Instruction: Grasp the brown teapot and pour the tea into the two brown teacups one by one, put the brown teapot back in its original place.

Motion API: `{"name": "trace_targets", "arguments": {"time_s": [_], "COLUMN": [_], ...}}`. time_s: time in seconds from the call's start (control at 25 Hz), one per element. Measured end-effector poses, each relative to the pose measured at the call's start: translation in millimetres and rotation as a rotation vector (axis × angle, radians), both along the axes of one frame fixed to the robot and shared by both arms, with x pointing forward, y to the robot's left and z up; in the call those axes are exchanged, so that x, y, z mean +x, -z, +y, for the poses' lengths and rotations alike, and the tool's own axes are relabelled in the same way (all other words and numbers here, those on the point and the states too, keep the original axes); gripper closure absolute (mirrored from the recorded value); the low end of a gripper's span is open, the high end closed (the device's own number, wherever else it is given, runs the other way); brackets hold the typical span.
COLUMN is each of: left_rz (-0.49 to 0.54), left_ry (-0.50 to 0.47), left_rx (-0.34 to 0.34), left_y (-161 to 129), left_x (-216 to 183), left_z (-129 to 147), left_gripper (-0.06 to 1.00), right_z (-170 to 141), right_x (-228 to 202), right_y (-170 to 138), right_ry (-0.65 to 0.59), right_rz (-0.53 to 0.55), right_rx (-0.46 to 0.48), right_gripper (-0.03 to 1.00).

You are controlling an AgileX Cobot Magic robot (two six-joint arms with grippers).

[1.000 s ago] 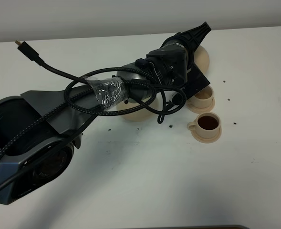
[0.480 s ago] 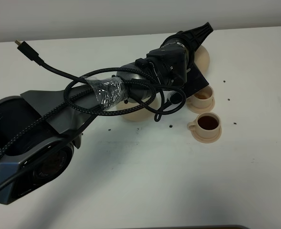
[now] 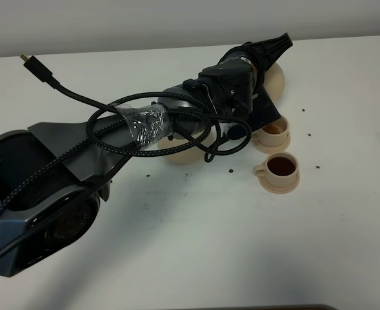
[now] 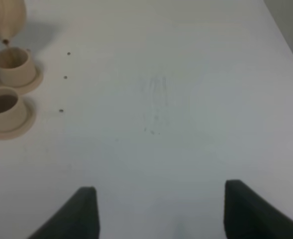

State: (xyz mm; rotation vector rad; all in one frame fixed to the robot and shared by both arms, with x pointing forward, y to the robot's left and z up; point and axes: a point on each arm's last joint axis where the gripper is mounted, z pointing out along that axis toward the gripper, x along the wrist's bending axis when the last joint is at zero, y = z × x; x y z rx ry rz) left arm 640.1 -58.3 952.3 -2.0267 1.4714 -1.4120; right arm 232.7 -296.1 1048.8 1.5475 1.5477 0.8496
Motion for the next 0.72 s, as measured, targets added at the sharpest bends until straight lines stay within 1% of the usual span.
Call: {"name": "trace_targets", "arguments": {"time_s": [0.16,0.72], "left_rz": [-0.022,-0.048], "left_ry": [0.021,0.052], "left_rx": [0.021,0.044], "left_y": [-1.0,-2.3], "left_x": [-1.9,-4.4], "left_z": [-2.8,-6.9], "left_gripper": [0.81,0.81], "right_z": [0.0,0.0], "right_x": [0.0,0.0], "right_y": [0.0,0.0], "right_ry": [0.000,0.000], "right_rz": [0.000,0.000], "right_rx": [0.000,0.000], "right_gripper": [0.44,0.44]}}
